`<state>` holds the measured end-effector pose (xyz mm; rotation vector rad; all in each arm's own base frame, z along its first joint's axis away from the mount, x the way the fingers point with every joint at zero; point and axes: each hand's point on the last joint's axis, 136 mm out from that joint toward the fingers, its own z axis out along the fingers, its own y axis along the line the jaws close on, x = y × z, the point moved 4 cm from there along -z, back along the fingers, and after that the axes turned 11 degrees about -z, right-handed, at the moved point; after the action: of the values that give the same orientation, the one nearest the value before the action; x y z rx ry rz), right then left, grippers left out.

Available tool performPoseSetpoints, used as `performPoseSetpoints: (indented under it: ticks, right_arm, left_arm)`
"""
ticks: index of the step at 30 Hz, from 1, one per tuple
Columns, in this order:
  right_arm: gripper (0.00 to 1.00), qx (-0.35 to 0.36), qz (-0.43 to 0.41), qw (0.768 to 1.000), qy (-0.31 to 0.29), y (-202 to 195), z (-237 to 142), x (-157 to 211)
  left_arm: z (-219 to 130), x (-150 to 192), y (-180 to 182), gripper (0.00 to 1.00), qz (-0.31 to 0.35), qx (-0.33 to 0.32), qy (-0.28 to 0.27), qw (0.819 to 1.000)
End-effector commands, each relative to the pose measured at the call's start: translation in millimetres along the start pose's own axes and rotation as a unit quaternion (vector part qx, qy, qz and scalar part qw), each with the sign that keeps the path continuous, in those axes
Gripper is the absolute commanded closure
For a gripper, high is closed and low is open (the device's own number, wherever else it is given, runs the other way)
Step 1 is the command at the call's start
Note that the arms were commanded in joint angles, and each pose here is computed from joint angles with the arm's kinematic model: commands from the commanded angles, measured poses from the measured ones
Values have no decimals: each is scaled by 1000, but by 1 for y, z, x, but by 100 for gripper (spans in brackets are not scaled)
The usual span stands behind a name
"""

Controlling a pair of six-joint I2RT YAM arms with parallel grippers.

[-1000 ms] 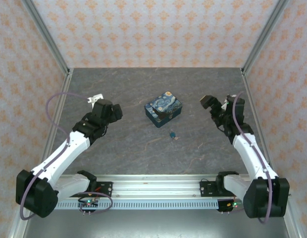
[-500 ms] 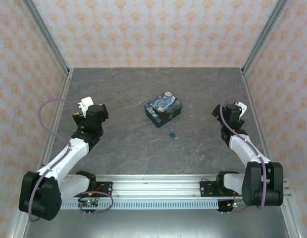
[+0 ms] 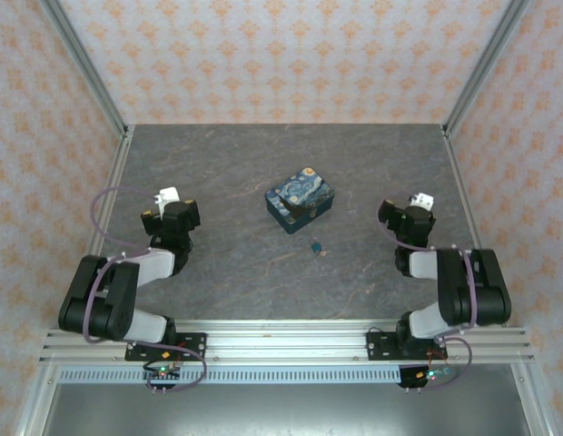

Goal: Unlock a padlock with a key

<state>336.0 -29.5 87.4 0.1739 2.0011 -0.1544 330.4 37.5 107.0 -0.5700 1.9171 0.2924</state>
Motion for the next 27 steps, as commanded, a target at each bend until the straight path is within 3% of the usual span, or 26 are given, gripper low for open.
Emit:
performPoseSetpoints:
  ticks: [1, 2, 5, 27]
  right_arm:
    - [1, -51, -35, 998, -30, 17, 2, -19]
    - [1, -52, -34, 998, -29, 18, 7, -24]
    - [1, -31, -28, 999, -6, 13, 14, -22]
    - [1, -12, -37, 999, -20, 14, 10, -22]
  left_arm:
    - [9, -8, -19, 0, 4, 62, -32, 998]
    - [10, -7, -18, 0, 2, 71, -8, 997]
    - [12, -9, -19, 0, 0, 77, -12, 997]
    - [11, -9, -20, 0, 4, 77, -16, 997]
